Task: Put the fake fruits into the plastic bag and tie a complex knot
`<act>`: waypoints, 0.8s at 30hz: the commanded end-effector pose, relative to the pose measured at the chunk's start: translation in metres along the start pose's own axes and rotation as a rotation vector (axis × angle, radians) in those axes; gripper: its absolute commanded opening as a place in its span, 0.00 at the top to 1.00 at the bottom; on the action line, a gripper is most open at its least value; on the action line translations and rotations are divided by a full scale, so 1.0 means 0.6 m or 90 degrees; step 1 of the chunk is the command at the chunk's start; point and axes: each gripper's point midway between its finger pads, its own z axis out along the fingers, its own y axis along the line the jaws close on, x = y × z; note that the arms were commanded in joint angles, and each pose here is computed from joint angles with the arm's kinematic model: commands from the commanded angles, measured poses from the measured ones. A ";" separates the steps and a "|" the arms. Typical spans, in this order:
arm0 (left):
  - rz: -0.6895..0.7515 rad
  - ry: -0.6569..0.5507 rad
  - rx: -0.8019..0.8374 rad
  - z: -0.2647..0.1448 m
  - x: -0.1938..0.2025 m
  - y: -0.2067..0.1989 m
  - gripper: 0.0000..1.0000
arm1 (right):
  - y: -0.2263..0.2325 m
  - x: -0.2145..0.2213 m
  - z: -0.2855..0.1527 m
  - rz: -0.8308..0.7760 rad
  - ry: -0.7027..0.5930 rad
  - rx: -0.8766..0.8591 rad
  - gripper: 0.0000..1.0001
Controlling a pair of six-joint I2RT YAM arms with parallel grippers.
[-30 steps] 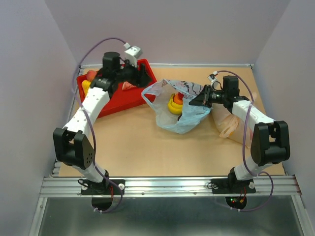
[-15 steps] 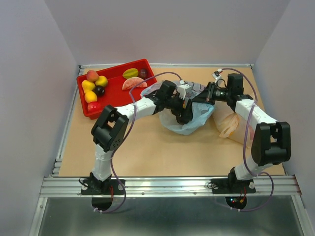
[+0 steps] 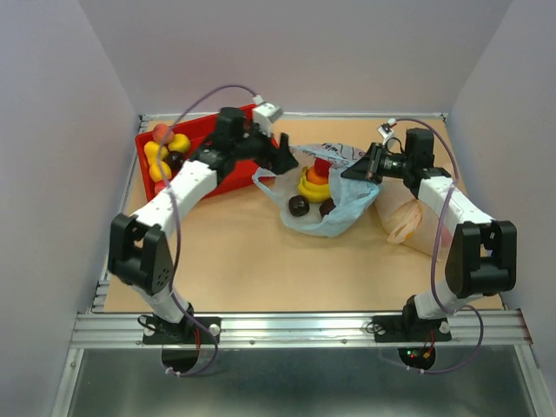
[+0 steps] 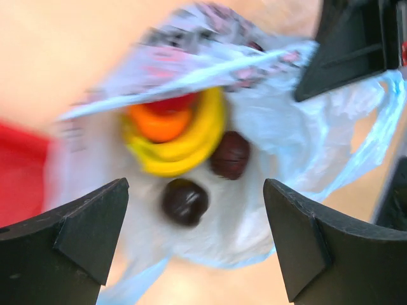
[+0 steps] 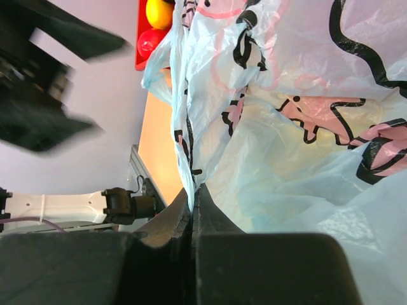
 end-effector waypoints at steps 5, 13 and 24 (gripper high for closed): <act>0.008 0.001 -0.174 -0.146 0.021 0.124 0.01 | 0.016 -0.006 -0.014 -0.046 -0.024 -0.008 0.99; -0.127 0.002 -0.138 -0.125 0.132 0.120 0.01 | 0.017 -0.007 -0.016 -0.045 -0.028 -0.004 1.00; -0.161 -0.114 -0.111 -0.087 0.108 0.137 0.09 | -0.001 0.007 -0.012 -0.032 -0.017 0.007 0.99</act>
